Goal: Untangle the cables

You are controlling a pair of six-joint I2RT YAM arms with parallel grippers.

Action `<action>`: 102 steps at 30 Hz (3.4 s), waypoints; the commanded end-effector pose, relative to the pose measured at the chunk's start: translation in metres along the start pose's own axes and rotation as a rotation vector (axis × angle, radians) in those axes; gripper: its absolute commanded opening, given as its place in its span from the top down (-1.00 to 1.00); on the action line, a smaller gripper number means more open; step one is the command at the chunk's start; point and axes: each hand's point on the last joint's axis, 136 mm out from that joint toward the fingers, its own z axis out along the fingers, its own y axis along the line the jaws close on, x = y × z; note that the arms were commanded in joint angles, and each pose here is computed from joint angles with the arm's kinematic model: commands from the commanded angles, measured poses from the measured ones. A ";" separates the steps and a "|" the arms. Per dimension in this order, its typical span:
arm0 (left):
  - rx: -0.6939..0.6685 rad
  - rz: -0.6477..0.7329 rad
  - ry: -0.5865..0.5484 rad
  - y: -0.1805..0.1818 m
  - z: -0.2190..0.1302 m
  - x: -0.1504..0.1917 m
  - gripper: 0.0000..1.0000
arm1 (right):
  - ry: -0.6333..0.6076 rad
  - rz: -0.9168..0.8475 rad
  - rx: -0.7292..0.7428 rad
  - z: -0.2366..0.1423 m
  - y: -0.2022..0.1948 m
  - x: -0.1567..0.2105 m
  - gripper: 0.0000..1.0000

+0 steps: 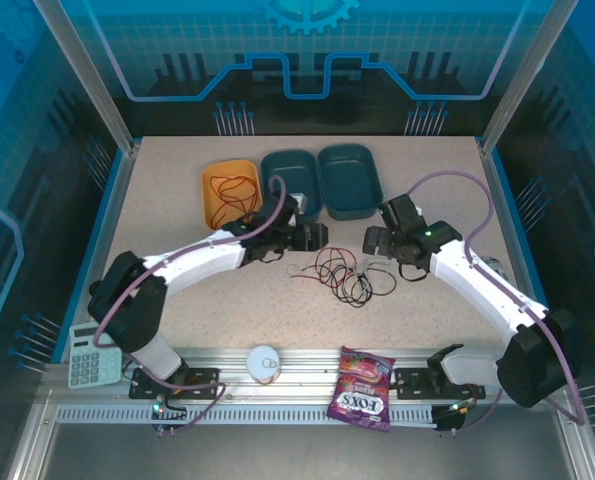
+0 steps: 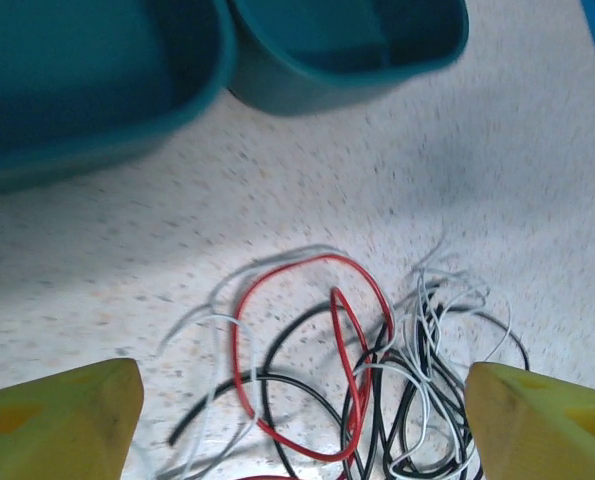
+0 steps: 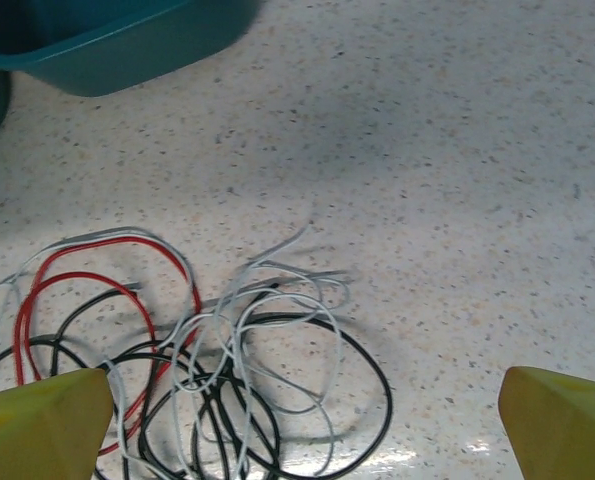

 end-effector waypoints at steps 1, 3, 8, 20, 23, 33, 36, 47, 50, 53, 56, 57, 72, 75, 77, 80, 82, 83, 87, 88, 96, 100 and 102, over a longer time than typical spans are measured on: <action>0.034 0.023 0.029 -0.023 0.015 0.003 -0.61 | -0.046 0.064 0.025 -0.001 -0.014 -0.003 -0.99; 0.018 0.042 0.061 -0.025 0.026 0.013 -0.53 | -0.053 0.076 0.027 0.001 -0.019 0.000 -0.99; -0.004 0.048 0.123 -0.022 0.041 0.028 -0.42 | -0.073 0.099 0.015 0.006 -0.026 0.009 -0.99; 0.019 0.041 0.192 -0.032 0.061 0.047 0.17 | -0.150 0.133 0.032 -0.005 -0.045 0.007 -0.99; 0.005 0.041 0.206 -0.029 0.064 0.050 0.22 | -0.131 0.116 0.056 -0.005 -0.049 0.008 -0.99; -0.018 0.029 0.227 -0.021 0.069 0.059 0.63 | -0.106 0.067 -0.029 0.010 -0.030 0.011 -0.99; -0.016 0.029 0.224 -0.021 0.067 0.058 0.88 | -0.090 0.062 -0.017 0.014 -0.030 0.013 -0.99; 0.098 0.063 0.149 -0.047 0.036 0.040 1.00 | 0.004 0.040 -0.165 0.032 0.004 0.023 -0.97; 0.149 0.070 0.107 -0.056 0.019 0.034 1.00 | 0.026 0.025 -0.205 0.034 0.015 0.022 -0.88; 0.198 0.074 0.056 -0.062 0.003 0.028 1.00 | 0.042 0.022 -0.243 0.037 0.025 0.021 -0.83; 0.241 0.080 0.020 -0.067 -0.011 0.026 1.00 | 0.060 0.023 -0.273 0.041 0.034 0.022 -0.79; 0.255 0.082 0.013 -0.069 -0.014 0.026 1.00 | 0.067 0.023 -0.286 0.043 0.037 0.022 -0.77; 0.285 0.108 -0.169 -0.075 -0.061 -0.001 1.00 | 0.124 -0.052 -0.312 0.057 0.068 0.043 -0.73; 0.275 0.127 -0.205 -0.074 -0.072 -0.007 1.00 | 0.131 -0.058 -0.308 0.061 0.072 0.046 -0.74; 0.272 0.133 -0.227 -0.073 -0.080 -0.010 1.00 | 0.141 -0.060 -0.311 0.064 0.074 0.049 -0.73; 0.269 0.137 -0.259 -0.073 -0.089 -0.015 1.00 | 0.162 -0.070 -0.306 0.071 0.078 0.055 -0.72; 0.277 0.142 -0.292 -0.075 -0.099 -0.020 1.00 | 0.175 -0.078 -0.296 0.075 0.079 0.059 -0.72; 0.281 0.144 -0.308 -0.076 -0.103 -0.022 1.00 | 0.181 -0.081 -0.292 0.077 0.080 0.060 -0.71; 0.285 0.148 -0.389 -0.076 -0.126 -0.036 1.00 | 0.198 -0.094 -0.283 0.082 0.081 0.066 -0.65; 0.278 0.148 -0.407 -0.074 -0.131 -0.039 1.00 | 0.198 -0.094 -0.281 0.083 0.081 0.065 -0.64; 0.245 0.146 -0.519 -0.059 -0.167 -0.055 1.00 | 0.210 -0.097 -0.246 0.089 0.075 0.069 -0.58; 0.227 0.146 -0.564 -0.051 -0.184 -0.060 1.00 | 0.210 -0.099 -0.237 0.089 0.074 0.069 -0.58; 0.216 0.151 -0.583 -0.048 -0.192 -0.061 1.00 | 0.211 -0.100 -0.234 0.089 0.073 0.069 -0.58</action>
